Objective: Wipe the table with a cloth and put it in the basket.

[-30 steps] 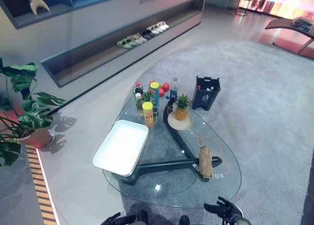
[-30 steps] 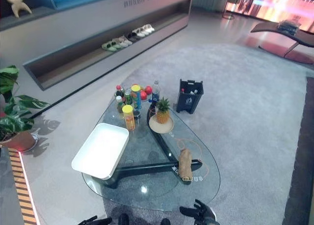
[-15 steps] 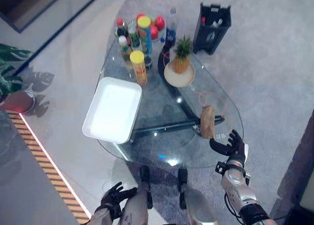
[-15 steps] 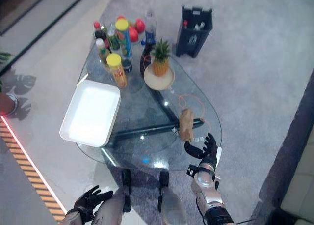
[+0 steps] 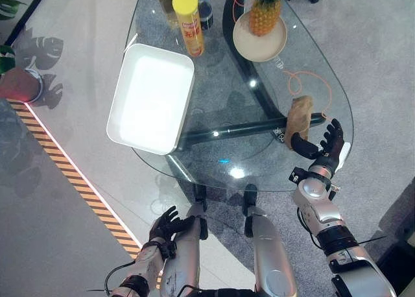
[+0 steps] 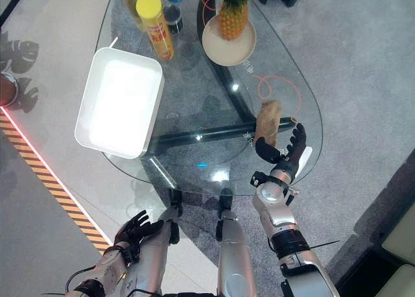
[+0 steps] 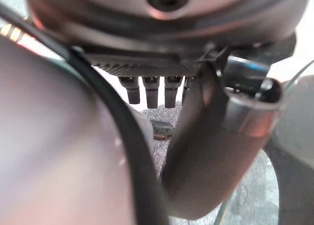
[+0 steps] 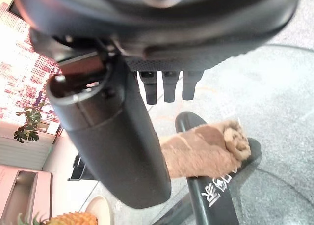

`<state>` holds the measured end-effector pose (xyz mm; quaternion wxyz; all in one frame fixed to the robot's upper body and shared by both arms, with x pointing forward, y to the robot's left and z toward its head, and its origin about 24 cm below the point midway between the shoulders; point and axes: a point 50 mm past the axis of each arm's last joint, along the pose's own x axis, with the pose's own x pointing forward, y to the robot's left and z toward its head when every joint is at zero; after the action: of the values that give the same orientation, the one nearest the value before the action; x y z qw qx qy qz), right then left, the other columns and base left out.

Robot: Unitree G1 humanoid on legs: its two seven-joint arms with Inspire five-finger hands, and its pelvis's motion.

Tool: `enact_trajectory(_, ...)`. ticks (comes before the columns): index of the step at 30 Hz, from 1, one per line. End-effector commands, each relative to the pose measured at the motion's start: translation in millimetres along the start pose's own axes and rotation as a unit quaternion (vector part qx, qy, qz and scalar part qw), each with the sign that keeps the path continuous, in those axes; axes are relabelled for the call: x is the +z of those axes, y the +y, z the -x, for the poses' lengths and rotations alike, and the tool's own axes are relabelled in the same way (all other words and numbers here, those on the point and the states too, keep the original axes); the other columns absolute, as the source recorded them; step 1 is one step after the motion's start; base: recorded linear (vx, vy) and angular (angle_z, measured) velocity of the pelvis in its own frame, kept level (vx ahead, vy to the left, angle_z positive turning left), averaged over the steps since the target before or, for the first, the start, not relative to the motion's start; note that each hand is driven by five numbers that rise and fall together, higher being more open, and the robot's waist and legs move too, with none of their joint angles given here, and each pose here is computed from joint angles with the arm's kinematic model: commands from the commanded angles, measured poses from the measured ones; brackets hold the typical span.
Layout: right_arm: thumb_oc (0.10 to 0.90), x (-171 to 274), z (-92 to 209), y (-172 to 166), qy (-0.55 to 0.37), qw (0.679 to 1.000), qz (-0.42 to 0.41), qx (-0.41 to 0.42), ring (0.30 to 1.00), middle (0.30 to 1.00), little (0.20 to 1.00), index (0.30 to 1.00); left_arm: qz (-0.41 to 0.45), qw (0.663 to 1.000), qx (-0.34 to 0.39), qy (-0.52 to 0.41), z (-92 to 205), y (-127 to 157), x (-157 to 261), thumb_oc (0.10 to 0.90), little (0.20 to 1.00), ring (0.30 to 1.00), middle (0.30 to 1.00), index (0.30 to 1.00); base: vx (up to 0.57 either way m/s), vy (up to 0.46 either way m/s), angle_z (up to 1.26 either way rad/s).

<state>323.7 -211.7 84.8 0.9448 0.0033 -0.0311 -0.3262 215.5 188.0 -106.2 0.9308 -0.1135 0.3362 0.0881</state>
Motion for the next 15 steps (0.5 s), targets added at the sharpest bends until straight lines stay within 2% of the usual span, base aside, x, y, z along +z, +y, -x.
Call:
enact_trajectory(1, 0.800, 46, 0, -6, -0.113, 0.993, -0.033, -0.015, 0.900, 0.900, 0.900, 0.900, 0.009, 1.000, 0.007, 0.025, 8, -5, -21, 0.800, 0.900, 0.900, 0.900, 0.900, 0.01, 0.035, 0.03)
enact_trajectory(15, 0.800, 60, -14, -4, -0.115, 0.991, -0.026, -0.056, 0.900, 0.900, 0.900, 0.900, 0.022, 1.000, 0.004, 0.011, 5, -15, -6, 0.800, 0.900, 0.900, 0.900, 0.900, 0.02, 0.013, 0.04)
